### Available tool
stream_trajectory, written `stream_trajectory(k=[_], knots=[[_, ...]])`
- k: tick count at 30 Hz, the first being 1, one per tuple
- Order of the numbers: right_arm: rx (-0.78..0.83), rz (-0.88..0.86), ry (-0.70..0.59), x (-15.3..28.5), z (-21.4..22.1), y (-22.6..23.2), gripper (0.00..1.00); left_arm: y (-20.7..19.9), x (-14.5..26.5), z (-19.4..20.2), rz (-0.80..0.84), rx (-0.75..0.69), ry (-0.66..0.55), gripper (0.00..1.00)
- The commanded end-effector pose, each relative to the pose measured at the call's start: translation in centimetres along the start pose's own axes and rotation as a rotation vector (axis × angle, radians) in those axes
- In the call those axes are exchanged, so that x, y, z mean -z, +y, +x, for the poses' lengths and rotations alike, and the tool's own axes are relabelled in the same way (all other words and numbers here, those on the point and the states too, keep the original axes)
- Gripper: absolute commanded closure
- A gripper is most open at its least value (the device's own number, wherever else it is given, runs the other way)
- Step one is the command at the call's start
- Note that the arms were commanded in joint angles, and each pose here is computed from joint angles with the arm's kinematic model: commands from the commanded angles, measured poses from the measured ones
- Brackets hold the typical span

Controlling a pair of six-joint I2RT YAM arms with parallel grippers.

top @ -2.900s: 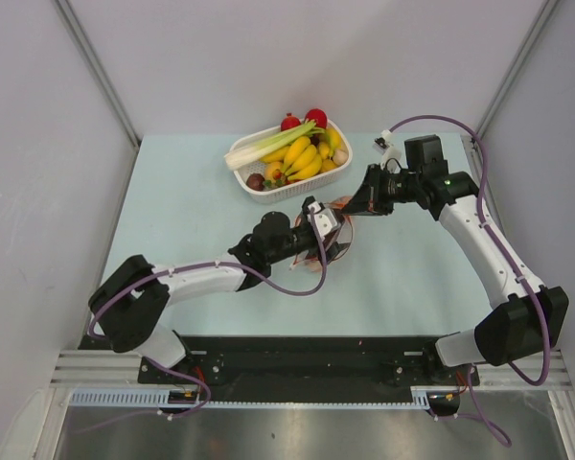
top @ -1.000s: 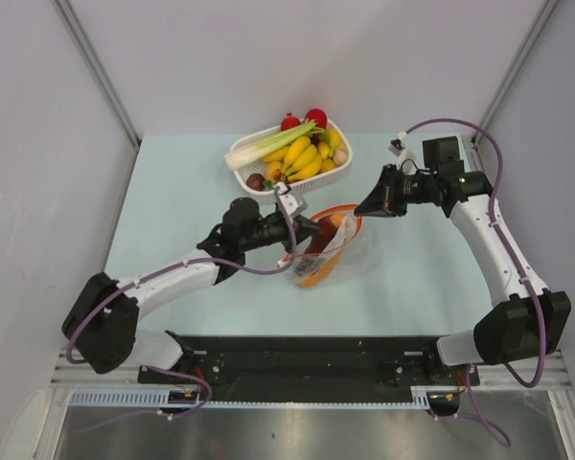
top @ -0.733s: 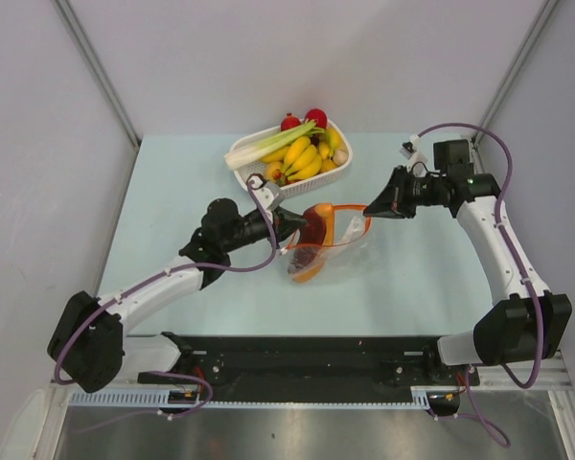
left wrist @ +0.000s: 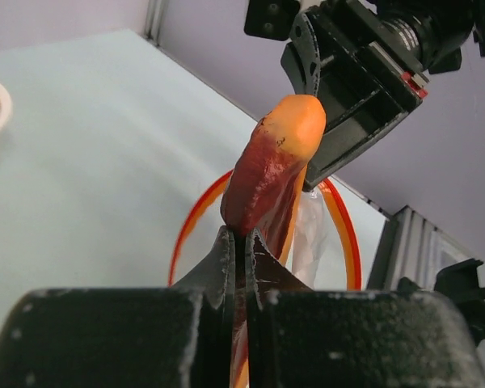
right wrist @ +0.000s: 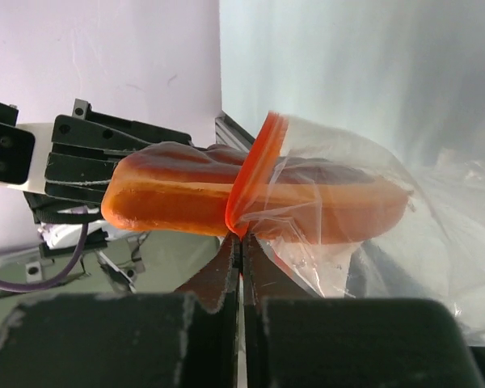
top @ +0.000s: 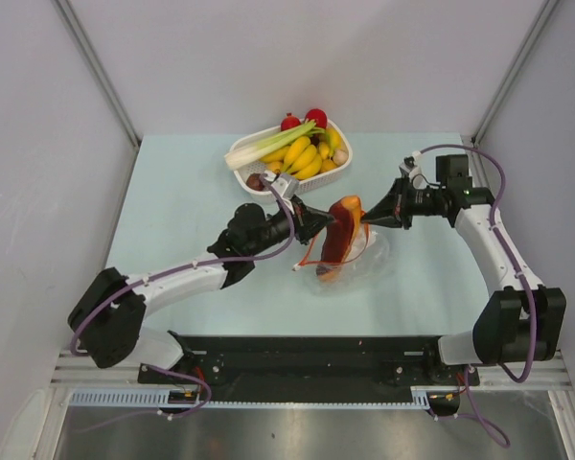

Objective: Place the food in the zip-top bag and seal the zipper
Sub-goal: Adjust the fake bread in the zipper food storage bag.

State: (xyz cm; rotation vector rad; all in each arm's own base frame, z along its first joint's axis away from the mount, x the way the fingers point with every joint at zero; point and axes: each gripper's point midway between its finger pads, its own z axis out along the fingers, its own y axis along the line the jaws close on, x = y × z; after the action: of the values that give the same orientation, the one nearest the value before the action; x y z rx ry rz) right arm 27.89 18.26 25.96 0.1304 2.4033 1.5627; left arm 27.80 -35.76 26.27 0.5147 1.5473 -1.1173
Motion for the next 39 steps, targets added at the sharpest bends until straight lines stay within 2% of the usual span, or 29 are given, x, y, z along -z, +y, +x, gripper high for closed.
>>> stream_trajectory(k=[1,7,11,14,15,17,18,19,21,25,26,29,30,33,34,35,39], knots=[[-0.077,0.014,0.0,0.3,0.9,-1.4,1.0,-2.1,-1.3,0.5,0.023,0.183,-0.032,1.0],[-0.135,-0.014,-0.018,0.7,0.3,-1.9,1.0,-3.5,-1.7,5.2,0.039,0.156,0.037,1.0],[-0.147,-0.047,-0.053,1.7,-0.9,-1.7,1.0,-2.8,-0.1,9.1,0.035,0.107,0.126,1.0],[-0.142,-0.079,-0.074,2.2,-1.6,-1.0,1.0,-2.7,1.8,10.9,0.076,-0.025,0.19,1.0],[-0.136,-0.086,-0.078,2.2,-1.7,-0.7,1.0,-2.6,2.2,11.6,0.107,-0.123,0.22,1.0],[-0.124,-0.096,-0.082,2.3,-1.8,-0.4,1.0,-2.9,2.9,11.6,0.138,-0.196,0.254,0.98],[-0.123,-0.098,-0.082,2.3,-1.8,-0.3,1.0,-3.4,3.7,12.6,0.206,-0.27,0.306,0.81],[-0.118,-0.099,-0.083,2.4,-1.8,-0.3,1.0,-3.6,4.1,12.3,0.222,-0.303,0.324,0.7],[-0.111,-0.107,-0.079,2.4,-1.7,0.0,1.0,-3.7,5.0,12.9,0.257,-0.351,0.394,0.54],[-0.088,-0.134,-0.075,2.6,-1.6,0.7,1.0,-5.1,6.6,10.9,0.371,-0.382,0.439,0.42],[-0.082,-0.149,-0.065,2.7,-1.5,1.0,1.0,-4.8,7.7,11.8,0.379,-0.382,0.518,0.4],[-0.037,-0.188,-0.054,2.8,-1.2,2.3,1.0,-5.2,9.0,11.3,0.46,-0.37,0.578,0.33],[-0.02,-0.192,-0.055,2.9,-1.1,2.6,1.0,-5.0,9.0,10.9,0.455,-0.377,0.569,0.29],[0.015,-0.201,-0.032,2.5,-0.2,3.2,1.0,-4.3,8.6,9.8,0.399,-0.438,0.485,0.23],[0.023,-0.201,-0.03,2.5,0.0,3.4,1.0,-3.1,8.7,10.2,0.335,-0.445,0.488,0.23],[0.031,-0.204,-0.029,2.6,0.2,3.6,1.0,-2.9,7.7,9.2,0.308,-0.453,0.43,0.21],[0.062,-0.214,0.001,2.3,1.3,4.2,1.0,1.5,7.0,8.8,0.174,-0.288,0.425,0.18]])
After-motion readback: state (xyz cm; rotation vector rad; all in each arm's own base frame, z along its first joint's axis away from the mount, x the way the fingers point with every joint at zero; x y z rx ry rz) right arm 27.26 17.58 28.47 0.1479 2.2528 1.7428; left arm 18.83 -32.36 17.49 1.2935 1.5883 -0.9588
